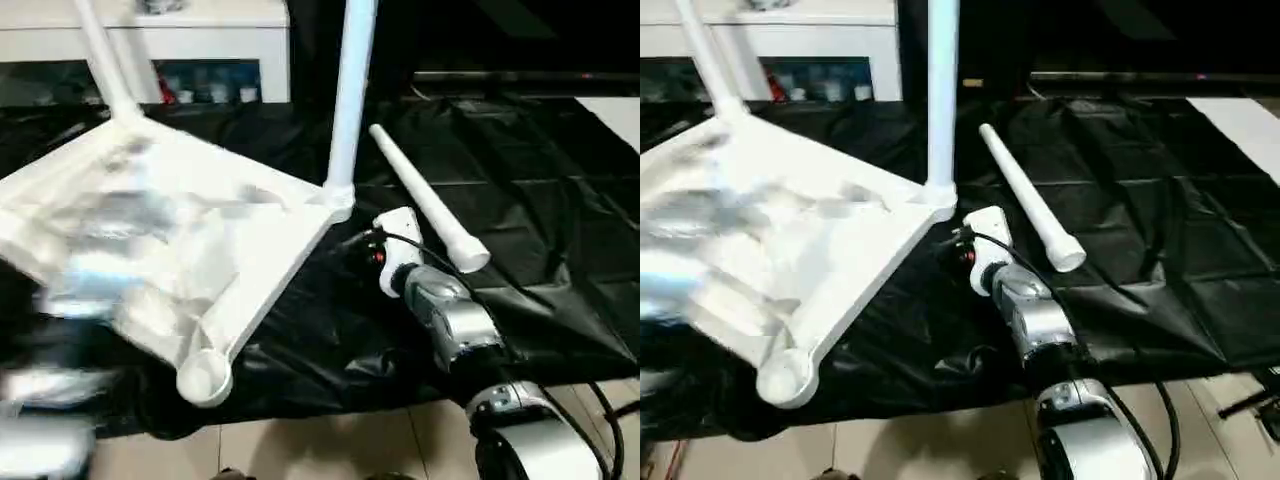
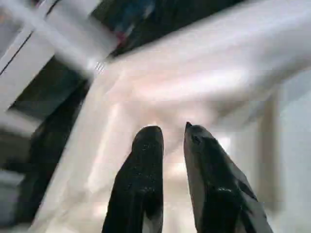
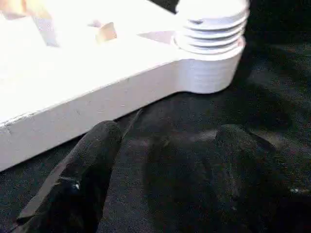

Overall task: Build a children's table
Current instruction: Rotate table base

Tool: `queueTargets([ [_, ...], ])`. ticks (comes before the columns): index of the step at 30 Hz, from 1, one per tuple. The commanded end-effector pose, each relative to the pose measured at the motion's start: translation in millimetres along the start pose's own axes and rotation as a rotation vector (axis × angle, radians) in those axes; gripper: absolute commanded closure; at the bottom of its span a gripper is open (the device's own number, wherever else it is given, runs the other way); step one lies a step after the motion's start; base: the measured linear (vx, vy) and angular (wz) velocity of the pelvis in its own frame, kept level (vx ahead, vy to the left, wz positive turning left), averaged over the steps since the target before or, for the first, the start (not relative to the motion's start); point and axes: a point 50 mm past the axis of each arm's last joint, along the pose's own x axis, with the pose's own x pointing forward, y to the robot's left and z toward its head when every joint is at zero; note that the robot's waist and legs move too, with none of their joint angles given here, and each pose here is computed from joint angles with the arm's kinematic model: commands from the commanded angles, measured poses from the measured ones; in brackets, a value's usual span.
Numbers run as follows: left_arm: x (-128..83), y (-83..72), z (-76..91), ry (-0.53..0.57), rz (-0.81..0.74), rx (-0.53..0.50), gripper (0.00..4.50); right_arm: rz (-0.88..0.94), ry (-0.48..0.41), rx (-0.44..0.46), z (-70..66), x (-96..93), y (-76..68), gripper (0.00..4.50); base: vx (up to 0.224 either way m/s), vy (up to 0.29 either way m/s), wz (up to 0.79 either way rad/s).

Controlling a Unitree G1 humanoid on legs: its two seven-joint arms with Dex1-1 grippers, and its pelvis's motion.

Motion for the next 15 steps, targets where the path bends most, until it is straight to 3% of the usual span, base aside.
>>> queueTargets([
  [1,-8.0,6.0,-11.2,0.078,0.002,0.065,3.61,0.007,0.001,-0.02,2.4,2.9,2.5,0.96,0.0,0.0,0.0],
  [3,-19.7,20.5,-34.1,0.21,0.052,0.154,3.61,0.027,0.016,-0.03,1.2,5.5,6.2,0.96,0.0,0.0,0.0],
  [6,-27.1,27.9,-44.6,0.281,0.087,0.188,3.61,0.036,0.021,-0.039,1.1,7.0,8.0,0.96,0.0,0.0,0.0],
  [9,-37.9,39.2,-70.2,0.407,0.11,0.228,3.61,0.044,0.024,-0.036,2.7,10.7,10.6,0.96,0.0,0.0,0.0],
  [15,-49.5,33.3,-91.7,0.524,0.036,0.251,3.61,0.061,0.036,-0.045,3.3,14.5,13.6,0.96,0.0,0.0,0.0],
])
